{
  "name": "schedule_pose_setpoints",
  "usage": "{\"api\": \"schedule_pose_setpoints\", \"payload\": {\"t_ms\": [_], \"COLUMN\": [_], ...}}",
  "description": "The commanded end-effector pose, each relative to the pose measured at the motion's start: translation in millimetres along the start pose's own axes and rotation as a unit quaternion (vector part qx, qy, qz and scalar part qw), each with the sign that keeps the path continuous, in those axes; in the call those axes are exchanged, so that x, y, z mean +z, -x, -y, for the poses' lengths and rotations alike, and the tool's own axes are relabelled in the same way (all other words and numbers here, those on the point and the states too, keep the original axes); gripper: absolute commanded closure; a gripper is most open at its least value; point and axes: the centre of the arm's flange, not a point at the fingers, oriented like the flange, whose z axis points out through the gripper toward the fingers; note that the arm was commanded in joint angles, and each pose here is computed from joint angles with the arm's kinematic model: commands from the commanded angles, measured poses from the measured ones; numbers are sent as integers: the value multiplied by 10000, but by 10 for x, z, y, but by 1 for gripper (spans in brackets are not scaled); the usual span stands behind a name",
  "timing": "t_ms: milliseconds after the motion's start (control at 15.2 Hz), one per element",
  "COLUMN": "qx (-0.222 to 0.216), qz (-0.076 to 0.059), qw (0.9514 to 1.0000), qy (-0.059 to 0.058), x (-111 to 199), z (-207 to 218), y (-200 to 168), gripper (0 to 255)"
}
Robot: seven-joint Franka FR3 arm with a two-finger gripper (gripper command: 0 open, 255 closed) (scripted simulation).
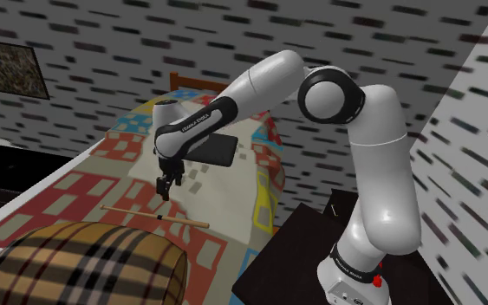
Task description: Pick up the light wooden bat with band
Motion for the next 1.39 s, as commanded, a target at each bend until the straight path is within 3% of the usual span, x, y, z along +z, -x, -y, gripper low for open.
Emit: {"api": "schedule_pose_setpoints", "payload": {"t_ms": [0,462,1122,1188,1320], "qx": [-131,-584,-604,-604,-604], "qz": [-15,-54,-56,-56,-56], "qw": [9999,9983,9981,9981,9981], "qy": [14,60,62,63,63], "x": [156,680,1101,1100,1101], "z": [90,393,386,388,388], "y": [-186,-877,-928,-929,-928], "gripper": [0,0,0,255,255]}}
